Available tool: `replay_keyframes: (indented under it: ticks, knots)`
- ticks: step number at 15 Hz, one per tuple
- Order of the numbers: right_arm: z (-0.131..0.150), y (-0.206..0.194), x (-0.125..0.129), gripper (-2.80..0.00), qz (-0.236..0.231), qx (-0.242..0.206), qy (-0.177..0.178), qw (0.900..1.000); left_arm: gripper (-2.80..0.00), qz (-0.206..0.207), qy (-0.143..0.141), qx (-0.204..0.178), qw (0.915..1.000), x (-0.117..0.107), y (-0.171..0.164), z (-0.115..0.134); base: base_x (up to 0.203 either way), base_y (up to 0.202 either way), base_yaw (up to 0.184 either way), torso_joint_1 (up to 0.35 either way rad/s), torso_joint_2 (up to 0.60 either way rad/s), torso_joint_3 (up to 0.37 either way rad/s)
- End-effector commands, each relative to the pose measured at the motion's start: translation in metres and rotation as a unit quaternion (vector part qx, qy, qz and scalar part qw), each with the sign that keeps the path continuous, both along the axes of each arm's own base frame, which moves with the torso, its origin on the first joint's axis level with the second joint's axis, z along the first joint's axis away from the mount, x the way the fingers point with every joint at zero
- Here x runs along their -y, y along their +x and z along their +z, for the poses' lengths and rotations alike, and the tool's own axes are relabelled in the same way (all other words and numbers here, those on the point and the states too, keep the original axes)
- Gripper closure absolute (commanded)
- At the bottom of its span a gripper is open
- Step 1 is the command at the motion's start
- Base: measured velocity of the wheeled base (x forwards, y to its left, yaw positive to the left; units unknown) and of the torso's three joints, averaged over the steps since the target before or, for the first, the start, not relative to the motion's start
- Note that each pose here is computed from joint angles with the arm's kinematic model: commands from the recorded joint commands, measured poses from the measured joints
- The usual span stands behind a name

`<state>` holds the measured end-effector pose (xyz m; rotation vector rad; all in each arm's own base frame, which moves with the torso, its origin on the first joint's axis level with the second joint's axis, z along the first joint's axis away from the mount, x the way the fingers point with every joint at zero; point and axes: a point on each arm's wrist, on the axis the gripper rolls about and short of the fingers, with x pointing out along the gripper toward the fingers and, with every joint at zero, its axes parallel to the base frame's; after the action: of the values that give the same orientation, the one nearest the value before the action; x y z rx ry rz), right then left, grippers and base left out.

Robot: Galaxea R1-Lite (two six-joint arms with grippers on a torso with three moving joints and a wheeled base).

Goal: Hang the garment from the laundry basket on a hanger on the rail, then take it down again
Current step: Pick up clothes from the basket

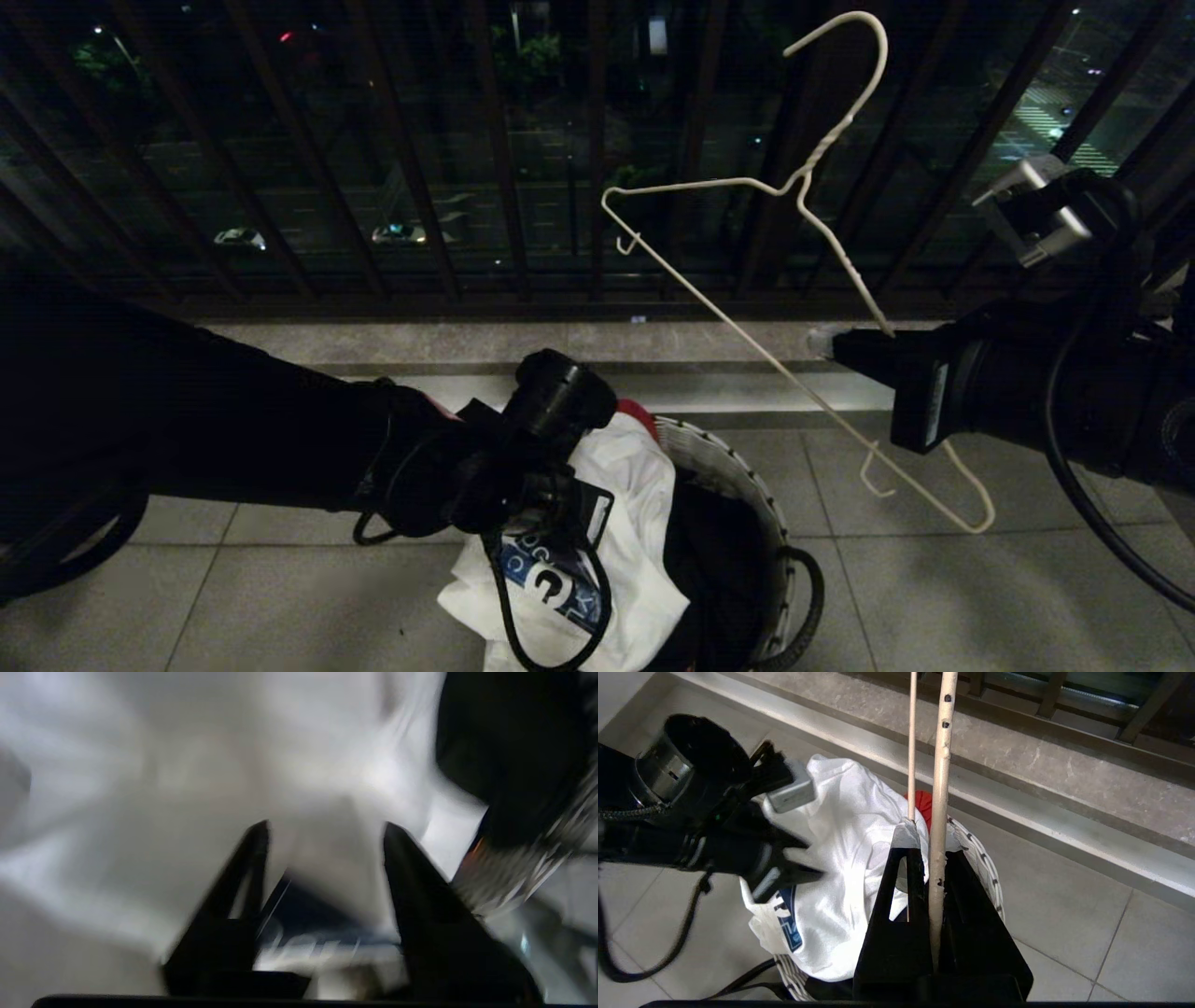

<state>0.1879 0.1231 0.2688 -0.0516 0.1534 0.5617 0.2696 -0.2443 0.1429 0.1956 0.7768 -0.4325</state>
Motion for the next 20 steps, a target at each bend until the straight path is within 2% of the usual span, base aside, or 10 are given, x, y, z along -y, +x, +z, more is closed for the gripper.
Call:
replay_keyframes:
  ticks: [1,3,6,10,11,15,18,20]
  knots:
    - [-0.001,0.001,0.0,0.0,0.0,0.0,-0.001,1.0,-2.8,-0.008,-0.012,0.015,0.9998,0.01,0.001,-0.005,0.0,0.0,0.0,0.0,0.0,0.0]
    - [-0.001,0.001,-0.001,0.0,0.0,-0.001,-0.001,1.0,-2.8,-0.012,-0.004,0.027,0.9996,0.018,0.005,-0.013,0.0,0.0,0.0,0.0,0.0,0.0]
    - [-0.001,0.001,-0.001,0.0,0.001,-0.001,-0.001,1.0,-2.8,0.024,0.055,0.047,0.9971,0.024,0.014,-0.036,0.0,0.0,0.0,0.0,0.0,0.0]
    - [-0.002,0.002,-0.001,0.0,0.0,-0.002,-0.002,1.0,-2.8,0.033,0.065,0.053,0.9959,0.023,0.014,-0.041,0.0,0.0,0.0,0.0,0.0,0.0]
    - [-0.002,0.002,-0.001,0.0,0.001,-0.003,-0.002,1.0,0.0,0.033,0.061,0.057,0.9959,0.024,0.015,-0.041,0.0,0.0,0.0,0.0,0.0,0.0]
    - [-0.002,0.002,-0.001,0.0,0.0,-0.003,-0.002,1.0,0.0,0.036,0.067,0.062,0.9952,0.021,0.014,-0.04,0.0,0.0,0.0,0.0,0.0,0.0]
    - [-0.002,0.001,-0.001,0.0,0.001,-0.002,-0.002,1.0,0.0,0.048,0.067,0.07,0.9941,0.011,0.007,-0.03,0.0,0.0,0.0,0.0,0.0,0.0]
    - [-0.002,0.002,-0.001,0.0,0.0,-0.002,-0.002,1.0,0.0,0.081,0.07,0.078,0.9912,0.0,0.001,-0.028,0.0,0.0,0.0,0.0,0.0,0.0]
